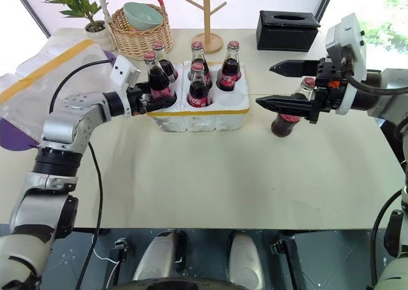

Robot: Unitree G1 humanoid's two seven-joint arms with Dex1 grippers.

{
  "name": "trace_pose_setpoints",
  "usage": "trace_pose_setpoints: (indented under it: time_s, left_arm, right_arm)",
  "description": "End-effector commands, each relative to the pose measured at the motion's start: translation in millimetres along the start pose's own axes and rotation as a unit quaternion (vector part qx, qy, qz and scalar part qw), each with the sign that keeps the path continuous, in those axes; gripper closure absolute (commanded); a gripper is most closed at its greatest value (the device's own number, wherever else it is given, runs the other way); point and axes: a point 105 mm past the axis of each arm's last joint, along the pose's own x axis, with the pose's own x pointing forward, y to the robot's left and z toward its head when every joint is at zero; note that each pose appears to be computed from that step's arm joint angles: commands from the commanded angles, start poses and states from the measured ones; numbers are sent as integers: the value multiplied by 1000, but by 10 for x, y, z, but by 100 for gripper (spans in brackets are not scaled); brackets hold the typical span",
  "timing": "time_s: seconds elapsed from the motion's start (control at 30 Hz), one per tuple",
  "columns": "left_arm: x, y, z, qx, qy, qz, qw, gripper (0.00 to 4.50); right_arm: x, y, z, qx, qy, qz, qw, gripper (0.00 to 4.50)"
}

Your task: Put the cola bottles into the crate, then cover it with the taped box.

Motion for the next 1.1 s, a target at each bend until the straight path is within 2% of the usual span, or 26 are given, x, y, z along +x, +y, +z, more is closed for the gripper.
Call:
trace_pose_setpoints:
  time_s: [0.03,0.17,0.27,0.37,0.43,0.57,0.73,0.9,1.1]
  left_arm:
    - [-129,1,74,15,-11,-1,1000,3]
    - [-479,-16,379,24,-53,-22,998,3]
    - [-873,-53,705,13,-91,-48,995,3]
    - [-1240,-255,935,-7,-102,-120,987,3]
    - [-1357,-438,976,-2,-89,-166,982,3]
    - [-1132,-779,683,28,-21,-205,978,3]
    - [-881,-971,450,27,-10,-220,975,3]
    - [-701,-1041,390,29,-20,-223,974,3]
    - [-592,-1028,422,36,-34,-215,975,3]
  right_arm:
    - [-46,23,120,-26,-19,-7,999,0]
    - [-159,19,100,-18,-12,-27,999,0]
    - [-318,72,71,1,-10,-43,999,0]
    - [-484,174,-57,38,-2,-61,997,0]
    - [-558,236,-225,60,17,-81,995,0]
    - [-658,201,-685,127,25,-185,974,0]
    - [-626,11,-991,145,16,-285,947,0]
    - [-544,-196,-1192,160,6,-342,926,0]
    - [-322,-462,-1320,158,-9,-346,925,0]
